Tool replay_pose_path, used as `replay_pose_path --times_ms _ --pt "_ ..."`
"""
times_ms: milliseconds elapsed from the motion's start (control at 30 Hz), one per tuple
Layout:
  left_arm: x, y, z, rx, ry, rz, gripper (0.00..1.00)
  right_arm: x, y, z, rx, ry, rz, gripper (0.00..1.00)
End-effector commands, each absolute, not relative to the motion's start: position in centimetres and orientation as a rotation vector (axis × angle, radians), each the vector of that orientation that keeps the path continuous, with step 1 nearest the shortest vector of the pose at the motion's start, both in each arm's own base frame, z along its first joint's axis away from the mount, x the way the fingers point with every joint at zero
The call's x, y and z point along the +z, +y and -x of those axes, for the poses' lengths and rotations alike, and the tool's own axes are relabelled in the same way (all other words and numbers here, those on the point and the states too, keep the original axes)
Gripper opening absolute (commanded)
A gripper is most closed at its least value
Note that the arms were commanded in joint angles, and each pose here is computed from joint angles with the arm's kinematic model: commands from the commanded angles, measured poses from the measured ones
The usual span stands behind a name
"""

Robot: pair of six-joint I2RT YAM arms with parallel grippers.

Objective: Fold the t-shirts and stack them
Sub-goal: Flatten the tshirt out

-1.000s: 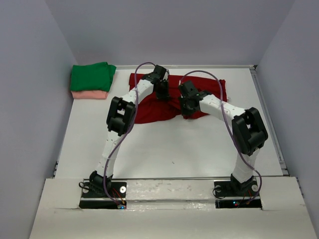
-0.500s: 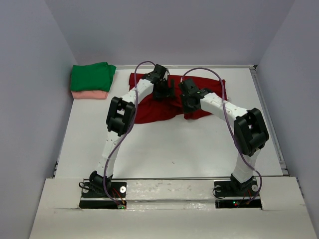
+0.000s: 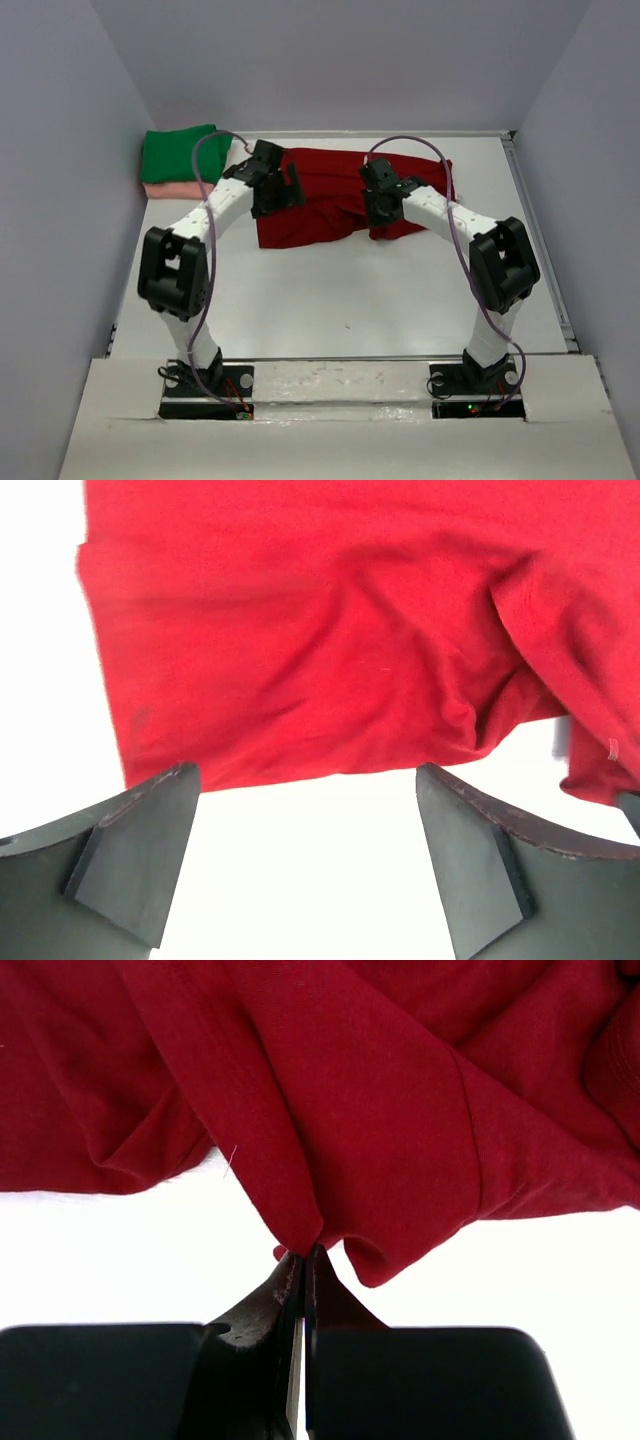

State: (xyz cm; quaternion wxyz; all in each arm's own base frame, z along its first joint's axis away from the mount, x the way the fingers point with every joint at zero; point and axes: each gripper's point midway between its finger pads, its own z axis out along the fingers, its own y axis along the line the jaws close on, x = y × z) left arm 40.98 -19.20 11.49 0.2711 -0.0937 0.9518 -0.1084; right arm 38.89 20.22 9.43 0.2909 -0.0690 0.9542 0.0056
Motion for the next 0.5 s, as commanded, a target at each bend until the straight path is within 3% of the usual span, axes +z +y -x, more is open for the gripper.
replay_pose_path --times_ms 0,200,367,467 --pt "13.0 -17.5 -40.3 -0.496 2.458 0.381 0.97 11.5 20.1 -39.4 0.068 2.492 0.16 0.0" --pt "11.2 -17.1 -39.2 -0.475 2.509 0.388 0.91 11.4 19.9 -39.3 0.084 2.498 0.162 0.0" --pt "9.4 -17.2 -38.8 -0.485 2.552 0.424 0.73 11.9 19.4 -39.3 0.083 2.487 0.153 0.0" --pt "9.0 -16.5 -38.7 -0.45 2.557 0.467 0.74 12.2 19.0 -39.3 0.086 2.481 0.144 0.0"
